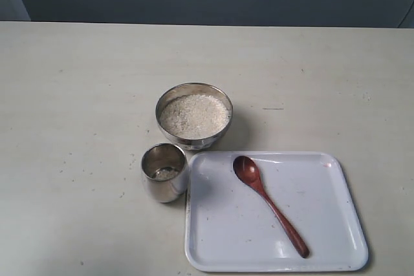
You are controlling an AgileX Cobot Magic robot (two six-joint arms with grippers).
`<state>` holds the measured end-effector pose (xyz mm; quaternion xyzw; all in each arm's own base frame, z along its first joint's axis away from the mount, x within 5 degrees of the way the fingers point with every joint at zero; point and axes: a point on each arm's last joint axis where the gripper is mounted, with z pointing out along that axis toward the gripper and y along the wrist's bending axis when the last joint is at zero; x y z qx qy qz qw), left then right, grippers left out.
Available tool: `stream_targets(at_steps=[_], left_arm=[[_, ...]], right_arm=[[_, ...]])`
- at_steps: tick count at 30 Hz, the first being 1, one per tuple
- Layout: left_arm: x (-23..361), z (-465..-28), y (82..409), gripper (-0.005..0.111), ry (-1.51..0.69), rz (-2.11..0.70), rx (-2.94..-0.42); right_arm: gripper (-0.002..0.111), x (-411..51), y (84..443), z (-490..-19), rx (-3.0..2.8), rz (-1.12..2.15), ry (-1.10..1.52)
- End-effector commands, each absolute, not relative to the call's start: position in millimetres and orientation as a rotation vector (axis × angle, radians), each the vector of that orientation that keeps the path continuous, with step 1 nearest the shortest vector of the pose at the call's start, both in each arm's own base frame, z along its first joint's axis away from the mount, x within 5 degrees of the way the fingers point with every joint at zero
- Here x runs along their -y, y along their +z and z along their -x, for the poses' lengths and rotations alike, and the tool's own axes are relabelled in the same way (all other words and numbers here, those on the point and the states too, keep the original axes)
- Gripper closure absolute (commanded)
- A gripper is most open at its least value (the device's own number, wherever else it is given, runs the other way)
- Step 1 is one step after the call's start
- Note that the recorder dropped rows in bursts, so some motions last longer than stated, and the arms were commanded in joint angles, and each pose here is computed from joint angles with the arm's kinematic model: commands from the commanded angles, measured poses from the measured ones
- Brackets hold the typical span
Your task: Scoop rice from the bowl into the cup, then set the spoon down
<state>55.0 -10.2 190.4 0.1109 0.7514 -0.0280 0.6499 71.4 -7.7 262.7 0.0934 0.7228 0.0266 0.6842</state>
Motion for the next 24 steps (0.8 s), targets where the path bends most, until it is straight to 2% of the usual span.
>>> stream_targets(at_steps=[1, 5, 14, 24], left_arm=[[10, -55, 192, 0.106, -0.071, -0.249, -1.698], [10, -55, 192, 0.106, -0.071, -0.249, -1.698], [10, -55, 192, 0.106, -0.071, -0.249, -1.698], [10, -55, 192, 0.106, -0.071, -0.249, -1.698]], right_arm=[[0.108, 11, 245, -56, -1.561, -0.242, 0.012], [0.108, 12, 239, -50, -1.582, -0.242, -0.025], [0.108, 7, 193, -56, -1.741, -0.206, 0.021], [0.108, 5, 186, -54, -1.78, -0.176, 0.017]])
